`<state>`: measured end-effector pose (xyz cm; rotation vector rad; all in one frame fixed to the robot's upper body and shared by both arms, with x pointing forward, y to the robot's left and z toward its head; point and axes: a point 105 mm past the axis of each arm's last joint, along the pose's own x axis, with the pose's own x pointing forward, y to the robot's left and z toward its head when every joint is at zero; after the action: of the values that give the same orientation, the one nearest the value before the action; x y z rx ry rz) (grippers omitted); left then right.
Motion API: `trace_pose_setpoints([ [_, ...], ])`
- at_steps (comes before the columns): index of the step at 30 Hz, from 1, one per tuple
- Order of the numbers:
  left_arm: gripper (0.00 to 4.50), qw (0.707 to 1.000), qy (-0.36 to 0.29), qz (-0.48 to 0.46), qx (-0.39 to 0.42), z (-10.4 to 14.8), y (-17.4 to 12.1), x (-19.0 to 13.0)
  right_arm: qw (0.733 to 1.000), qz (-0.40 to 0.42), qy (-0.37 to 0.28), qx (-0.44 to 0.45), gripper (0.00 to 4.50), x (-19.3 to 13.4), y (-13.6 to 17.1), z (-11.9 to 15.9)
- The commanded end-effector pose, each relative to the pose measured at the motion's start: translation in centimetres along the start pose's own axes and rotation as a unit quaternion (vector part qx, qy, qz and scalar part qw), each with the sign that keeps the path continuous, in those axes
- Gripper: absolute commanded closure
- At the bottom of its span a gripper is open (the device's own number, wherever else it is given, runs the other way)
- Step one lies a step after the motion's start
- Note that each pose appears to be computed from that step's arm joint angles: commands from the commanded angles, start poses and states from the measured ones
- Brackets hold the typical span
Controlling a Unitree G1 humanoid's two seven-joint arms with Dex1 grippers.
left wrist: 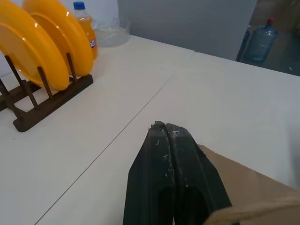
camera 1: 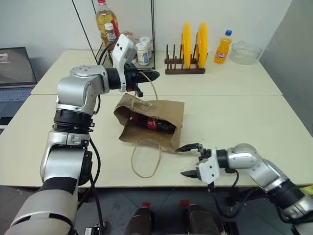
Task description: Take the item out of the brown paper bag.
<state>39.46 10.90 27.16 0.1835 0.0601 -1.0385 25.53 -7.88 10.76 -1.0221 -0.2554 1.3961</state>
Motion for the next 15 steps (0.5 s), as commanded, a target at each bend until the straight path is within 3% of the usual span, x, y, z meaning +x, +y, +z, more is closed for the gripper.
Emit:
trace_pose_setpoints([
  [1, 4.50, 1.000, -0.015, 0.002, 0.022, 1.5, 0.0, -0.3, 0.993, -0.066, -0.037, 0.089, 0.06, -1.1, -3.1, 3.1],
  [4, 4.50, 1.000, -0.017, 0.003, 0.023, 1.8, 0.1, -0.2, 0.969, -0.078, -0.088, 0.219, 0.06, -0.6, -4.6, 5.6],
  [7, 4.50, 0.999, -0.016, 0.005, 0.027, 2.0, 0.3, 0.0, 0.919, -0.030, -0.165, 0.356, 0.63, 0.5, -5.5, 8.6],
  [11, 4.50, 0.999, -0.015, 0.005, 0.033, 2.3, 0.5, 0.1, 0.837, 0.027, -0.256, 0.482, 2.04, 1.7, -7.5, 11.2],
  [15, 4.50, 0.999, -0.016, 0.005, 0.033, 2.4, 0.6, 0.2, 0.801, 0.067, -0.293, 0.518, 3.51, 3.8, -8.2, 12.7],
])
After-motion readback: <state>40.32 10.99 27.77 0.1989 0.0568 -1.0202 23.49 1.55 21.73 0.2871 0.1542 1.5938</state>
